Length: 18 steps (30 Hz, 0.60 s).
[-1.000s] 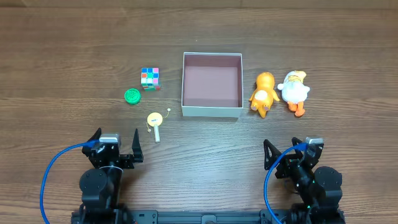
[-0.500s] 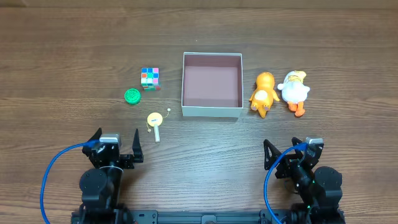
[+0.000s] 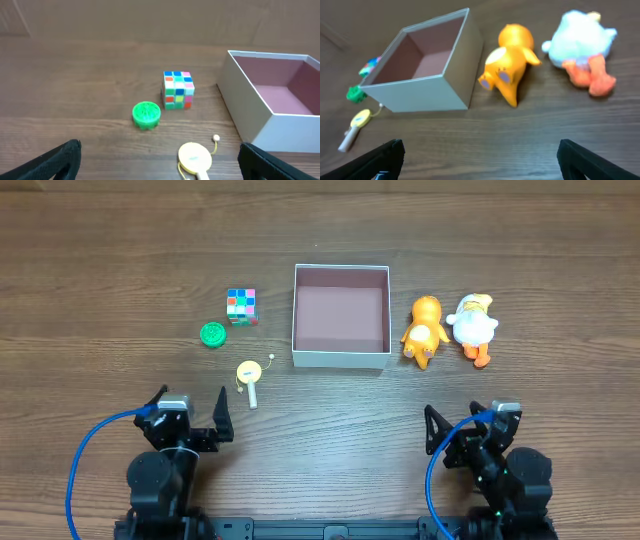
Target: Pack container
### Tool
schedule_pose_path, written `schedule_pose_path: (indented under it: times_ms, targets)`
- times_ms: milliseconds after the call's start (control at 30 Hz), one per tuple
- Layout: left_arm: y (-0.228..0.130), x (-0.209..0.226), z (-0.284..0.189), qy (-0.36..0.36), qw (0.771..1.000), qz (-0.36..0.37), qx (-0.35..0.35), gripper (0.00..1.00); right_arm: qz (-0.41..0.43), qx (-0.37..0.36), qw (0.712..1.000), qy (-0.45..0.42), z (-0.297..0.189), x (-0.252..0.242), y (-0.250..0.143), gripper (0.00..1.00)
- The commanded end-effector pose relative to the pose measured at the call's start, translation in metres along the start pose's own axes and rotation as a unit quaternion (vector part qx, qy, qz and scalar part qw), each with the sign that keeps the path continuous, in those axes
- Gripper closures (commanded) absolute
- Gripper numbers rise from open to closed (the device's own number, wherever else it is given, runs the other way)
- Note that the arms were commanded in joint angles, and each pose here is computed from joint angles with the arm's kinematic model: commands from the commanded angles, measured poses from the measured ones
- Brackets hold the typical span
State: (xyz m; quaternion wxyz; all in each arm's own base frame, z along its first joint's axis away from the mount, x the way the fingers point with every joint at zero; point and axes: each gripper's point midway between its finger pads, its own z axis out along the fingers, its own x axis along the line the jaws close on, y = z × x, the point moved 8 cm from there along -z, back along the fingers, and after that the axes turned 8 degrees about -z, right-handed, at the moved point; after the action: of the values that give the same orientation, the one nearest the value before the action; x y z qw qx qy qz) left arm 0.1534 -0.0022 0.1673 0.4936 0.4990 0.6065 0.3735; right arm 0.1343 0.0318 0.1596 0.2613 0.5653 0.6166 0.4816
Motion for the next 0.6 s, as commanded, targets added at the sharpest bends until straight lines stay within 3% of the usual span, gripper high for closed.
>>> schedule_pose_path:
  times_ms: [0,133,233,300,433,567]
  targets:
    - [0.042,-0.012,-0.021,-0.012,0.999,-0.029,-0.023,0.00,-0.003,-0.003,1.000,-0.028,-0.021,0.006,0.041,0.00]
    - [0.082,-0.021,-0.030,0.005,0.998,-0.036,0.041,0.00,0.013,0.078,0.996,-0.043,-0.023,0.013,0.092,0.00]
    - [0.117,-0.028,-0.016,0.026,0.991,-0.042,0.127,0.00,0.030,0.161,0.985,-0.052,-0.014,0.019,0.146,0.00]
    - [0.153,-0.034,0.022,0.050,0.972,-0.049,0.226,0.00,0.063,0.242,0.968,0.008,0.012,0.036,0.206,0.00]
    - [0.155,-0.032,0.061,0.072,0.947,-0.054,0.310,0.00,0.050,0.262,0.963,0.031,0.054,0.032,0.219,0.00]
    - [0.124,-0.022,0.099,0.096,0.910,-0.059,0.398,0.00,0.074,0.337,0.938,-0.023,0.120,0.005,0.190,0.00]
